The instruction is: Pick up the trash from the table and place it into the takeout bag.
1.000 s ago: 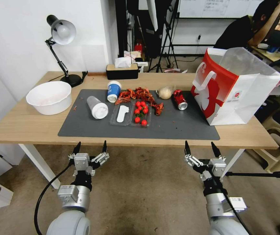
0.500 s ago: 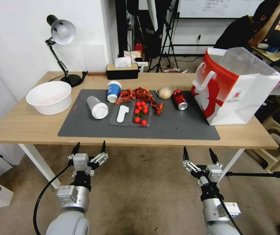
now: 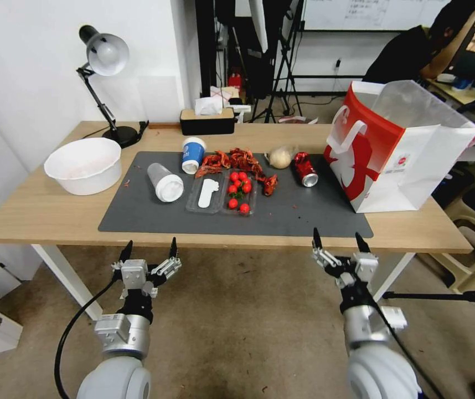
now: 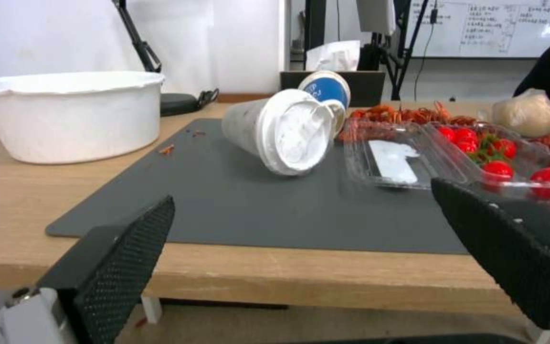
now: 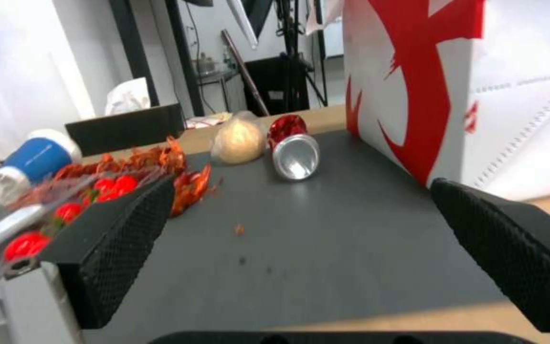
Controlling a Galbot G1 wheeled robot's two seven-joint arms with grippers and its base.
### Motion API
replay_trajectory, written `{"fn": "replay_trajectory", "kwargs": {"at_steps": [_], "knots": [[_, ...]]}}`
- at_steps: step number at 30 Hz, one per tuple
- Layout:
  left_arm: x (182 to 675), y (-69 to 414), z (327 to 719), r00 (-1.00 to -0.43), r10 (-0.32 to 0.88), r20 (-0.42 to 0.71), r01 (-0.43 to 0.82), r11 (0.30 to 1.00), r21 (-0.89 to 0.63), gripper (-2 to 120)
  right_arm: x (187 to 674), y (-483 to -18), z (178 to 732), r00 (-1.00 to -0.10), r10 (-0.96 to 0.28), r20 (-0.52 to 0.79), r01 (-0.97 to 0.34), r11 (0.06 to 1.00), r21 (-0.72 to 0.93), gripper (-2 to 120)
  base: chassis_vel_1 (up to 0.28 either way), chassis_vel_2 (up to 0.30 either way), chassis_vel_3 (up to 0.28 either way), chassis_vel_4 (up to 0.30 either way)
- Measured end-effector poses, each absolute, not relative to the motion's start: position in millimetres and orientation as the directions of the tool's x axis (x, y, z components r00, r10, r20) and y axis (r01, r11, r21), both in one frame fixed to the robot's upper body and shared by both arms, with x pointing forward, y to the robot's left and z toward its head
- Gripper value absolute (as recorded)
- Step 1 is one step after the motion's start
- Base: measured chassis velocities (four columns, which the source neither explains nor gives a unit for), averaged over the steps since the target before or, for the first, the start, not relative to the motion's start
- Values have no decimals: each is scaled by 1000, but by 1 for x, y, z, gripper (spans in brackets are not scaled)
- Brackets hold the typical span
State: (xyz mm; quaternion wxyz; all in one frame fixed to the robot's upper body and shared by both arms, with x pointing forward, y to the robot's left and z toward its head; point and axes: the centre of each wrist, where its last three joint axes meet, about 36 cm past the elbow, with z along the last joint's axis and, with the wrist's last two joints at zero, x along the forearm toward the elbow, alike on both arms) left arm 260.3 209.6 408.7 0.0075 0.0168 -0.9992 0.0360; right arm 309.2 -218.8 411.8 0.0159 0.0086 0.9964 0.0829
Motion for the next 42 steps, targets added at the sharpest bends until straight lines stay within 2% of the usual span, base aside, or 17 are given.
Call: {"fn": "replay_trajectory", "kwargs": {"at_steps": [7,9,11,20,25,29,42], "knots": [[261,211,411,-999,-40,7,-40,997,-73,100,356,-229,421,-1000,17,13,19,982,186,100,0,0,0,0],[262,213,412,-999,-46,3,-46,997,-70,100,387,-234,421,-999,14,42,22,982,189,100,0,0,0,0],[262,213,412,-999,-46,2,-46,997,-69,100,390,-234,421,-999,13,46,22,981,191,100,0,0,0,0],[262,216,413,-998,-57,-4,-56,996,-64,100,460,-233,434,-994,-43,102,-11,954,300,100,0,0,0,0],[262,216,413,-998,-57,-4,-57,996,-64,100,468,-232,436,-993,-51,110,-14,950,313,100,0,0,0,0],[261,216,413,-998,-61,-4,-60,996,-66,100,496,-235,439,-989,-44,141,3,949,316,100,0,0,0,0],[261,216,411,-998,-64,-4,-64,996,-64,100,543,-238,430,-976,-15,219,53,952,302,99,0,0,0,0]]}}
